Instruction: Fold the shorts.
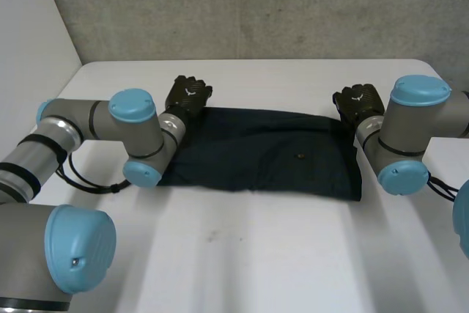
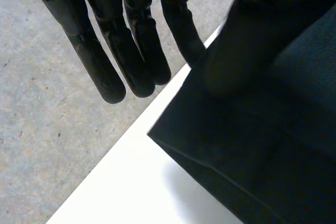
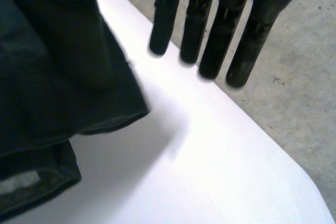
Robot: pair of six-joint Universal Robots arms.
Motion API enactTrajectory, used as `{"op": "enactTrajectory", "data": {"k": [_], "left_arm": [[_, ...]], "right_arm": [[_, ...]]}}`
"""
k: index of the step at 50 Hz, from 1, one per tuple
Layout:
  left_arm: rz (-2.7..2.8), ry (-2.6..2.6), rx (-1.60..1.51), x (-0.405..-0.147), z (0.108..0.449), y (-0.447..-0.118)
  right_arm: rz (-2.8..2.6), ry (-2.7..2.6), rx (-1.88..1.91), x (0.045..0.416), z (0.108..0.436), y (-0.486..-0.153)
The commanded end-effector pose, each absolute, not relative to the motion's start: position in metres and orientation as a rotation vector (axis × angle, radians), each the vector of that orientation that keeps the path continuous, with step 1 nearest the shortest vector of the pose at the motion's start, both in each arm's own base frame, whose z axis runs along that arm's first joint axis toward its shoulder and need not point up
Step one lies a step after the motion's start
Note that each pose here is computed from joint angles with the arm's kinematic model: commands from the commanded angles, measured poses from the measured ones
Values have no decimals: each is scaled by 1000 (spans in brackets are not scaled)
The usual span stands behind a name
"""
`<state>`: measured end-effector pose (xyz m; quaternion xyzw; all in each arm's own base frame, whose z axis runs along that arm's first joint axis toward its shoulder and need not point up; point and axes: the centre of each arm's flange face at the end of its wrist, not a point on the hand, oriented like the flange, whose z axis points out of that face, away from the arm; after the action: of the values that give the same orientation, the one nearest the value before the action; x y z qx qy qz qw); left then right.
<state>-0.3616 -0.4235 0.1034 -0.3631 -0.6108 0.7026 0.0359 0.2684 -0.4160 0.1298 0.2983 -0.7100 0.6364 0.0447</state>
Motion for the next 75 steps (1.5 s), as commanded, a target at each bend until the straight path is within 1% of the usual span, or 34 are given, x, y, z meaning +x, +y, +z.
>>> {"op": "enactTrajectory", "data": {"k": [1, 2, 4, 5, 6, 8, 9, 10, 12, 13, 14, 18, 20, 22, 25, 26, 29, 31, 38, 43, 49, 53, 56, 61, 62, 64, 70, 73, 75], "left_arm": [[2234, -1791, -1089, -373, 127, -415], [2256, -1772, -1078, -372, 143, -413], [2272, -1763, -1067, -369, 163, -410], [2273, -1766, -1063, -366, 171, -407], [2259, -1787, -1063, -360, 182, -400], [2231, -1807, -1080, -354, 190, -389], [2212, -1822, -1088, -350, 192, -383], [2165, -1858, -1110, -343, 192, -371], [2118, -1890, -1134, -337, 189, -358], [2090, -1911, -1146, -333, 184, -352], [2034, -1943, -1168, -329, 176, -341], [1912, -2017, -1216, -319, 148, -324], [1890, -2038, -1221, -315, 141, -323], [1879, -2069, -1210, -309, 134, -327], [1846, -2112, -1207, -303, 119, -332], [1827, -2148, -1197, -297, 110, -337], [1805, -2193, -1180, -287, 99, -344], [1802, -2197, -1182, -287, 98, -345], [1777, -2203, -1190, -286, 102, -336], [1806, -2180, -1184, -283, 121, -326], [1895, -2123, -1150, -280, 158, -317], [1960, -2084, -1127, -276, 183, -311], [2007, -2057, -1105, -271, 202, -304], [2041, -2031, -1050, -264, 222, -291], [2042, -2032, -1037, -262, 224, -289], [2042, -2038, -1002, -256, 228, -285], [2023, -2066, -959, -246, 228, -276], [2005, -2081, -962, -245, 224, -271], [1997, -2088, -960, -243, 223, -269]], "right_arm": [[2031, -2110, 815, 265, 175, -413], [2066, -2109, 783, 264, 187, -411], [2120, -2123, 724, 259, 207, -405], [2162, -2154, 684, 256, 221, -396], [2179, -2169, 674, 255, 228, -390], [2192, -2209, 674, 253, 237, -378], [2179, -2258, 705, 251, 243, -364], [2163, -2285, 727, 250, 244, -357], [2111, -2353, 771, 248, 240, -343], [2041, -2436, 807, 246, 231, -330], [2007, -2473, 823, 245, 226, -324], [1836, -2623, 849, 235, 193, -304], [1778, -2660, 852, 232, 179, -296], [1771, -2663, 851, 231, 172, -293], [1802, -2642, 846, 230, 163, -291], [1808, -2637, 844, 229, 161, -292], [1822, -2625, 843, 230, 149, -294], [1810, -2629, 848, 231, 138, -296], [1784, -2630, 855, 230, 125, -299], [1798, -2624, 853, 230, 127, -299], [1794, -2623, 842, 225, 131, -297], [1801, -2605, 839, 220, 142, -294], [1732, -2576, 869, 205, 146, -293], [1553, -2478, 985, 178, 145, -298], [1493, -2439, 1013, 169, 146, -301], [1444, -2403, 1050, 162, 148, -304], [1399, -2239, 1149, 155, 169, -319], [1419, -2200, 1153, 162, 180, -323], [1478, -2148, 1222, 185, 194, -318]]}}
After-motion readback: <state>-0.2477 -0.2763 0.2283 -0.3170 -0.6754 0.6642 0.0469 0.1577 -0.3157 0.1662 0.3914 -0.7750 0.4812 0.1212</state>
